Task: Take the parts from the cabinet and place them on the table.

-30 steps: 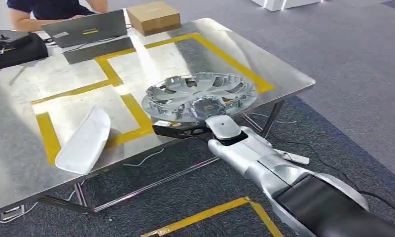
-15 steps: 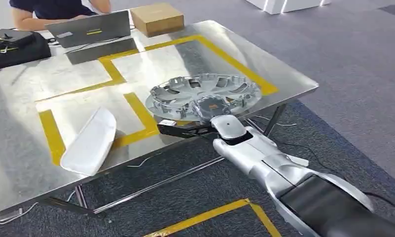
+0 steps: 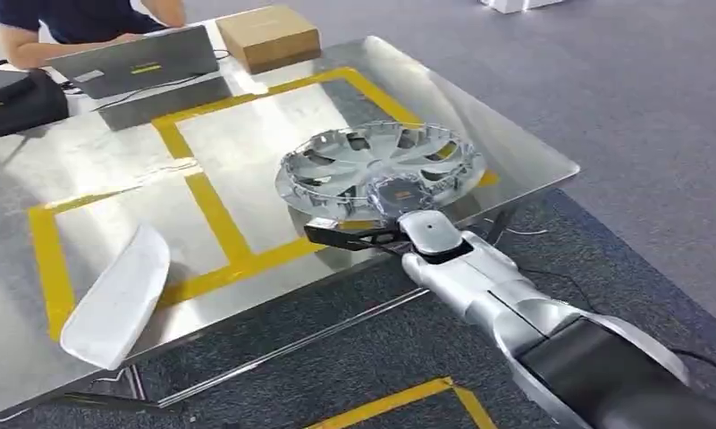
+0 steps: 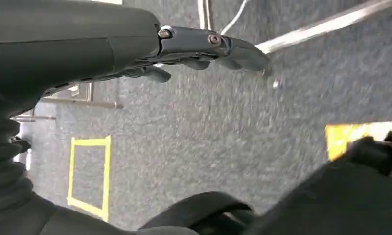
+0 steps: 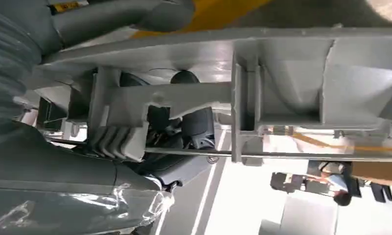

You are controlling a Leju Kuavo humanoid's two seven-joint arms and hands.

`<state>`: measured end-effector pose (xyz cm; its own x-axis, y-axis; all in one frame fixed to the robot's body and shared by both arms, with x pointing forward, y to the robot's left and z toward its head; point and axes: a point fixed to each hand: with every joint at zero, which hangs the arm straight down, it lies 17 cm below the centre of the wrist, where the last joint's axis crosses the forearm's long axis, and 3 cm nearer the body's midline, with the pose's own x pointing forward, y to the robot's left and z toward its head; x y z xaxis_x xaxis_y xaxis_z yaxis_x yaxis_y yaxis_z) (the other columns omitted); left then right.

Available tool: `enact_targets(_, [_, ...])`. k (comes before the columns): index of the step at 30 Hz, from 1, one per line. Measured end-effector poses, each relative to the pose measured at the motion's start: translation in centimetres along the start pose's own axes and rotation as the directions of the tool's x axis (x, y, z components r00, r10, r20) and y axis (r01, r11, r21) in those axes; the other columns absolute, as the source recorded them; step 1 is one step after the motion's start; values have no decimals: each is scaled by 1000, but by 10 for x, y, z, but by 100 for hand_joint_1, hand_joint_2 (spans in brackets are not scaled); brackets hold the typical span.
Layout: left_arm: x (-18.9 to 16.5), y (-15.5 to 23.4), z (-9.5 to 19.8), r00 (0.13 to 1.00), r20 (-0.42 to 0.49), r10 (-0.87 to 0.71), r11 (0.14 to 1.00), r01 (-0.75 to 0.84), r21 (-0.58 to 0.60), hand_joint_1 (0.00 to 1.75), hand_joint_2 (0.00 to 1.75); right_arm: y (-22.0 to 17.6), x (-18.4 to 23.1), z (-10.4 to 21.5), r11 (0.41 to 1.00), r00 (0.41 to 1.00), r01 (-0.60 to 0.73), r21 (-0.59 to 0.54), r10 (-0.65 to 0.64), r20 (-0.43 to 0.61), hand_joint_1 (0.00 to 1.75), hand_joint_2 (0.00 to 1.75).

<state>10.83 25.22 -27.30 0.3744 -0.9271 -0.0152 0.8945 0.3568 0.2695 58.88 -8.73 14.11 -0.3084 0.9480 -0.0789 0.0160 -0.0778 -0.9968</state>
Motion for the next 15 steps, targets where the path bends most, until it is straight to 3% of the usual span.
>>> enact_targets(7, [-6, 4, -1, 1000, -17, 15, 999, -14, 35, 0, 175, 23, -7, 9, 999, 1000, -2, 38, 2, -14, 175, 175])
enact_targets(12, [-3, 8, -1, 1000, -15, 7, 998, -6, 67, 0, 175, 3, -14, 1, 1000, 1000, -7, -3, 7, -22, 175, 175])
enact_targets(15, [-4, 4, -1, 1000, -17, 1, 998, 0, 67, 0, 175, 15, -19, 7, 1000, 1000, -6, 16, 6, -27, 175, 175])
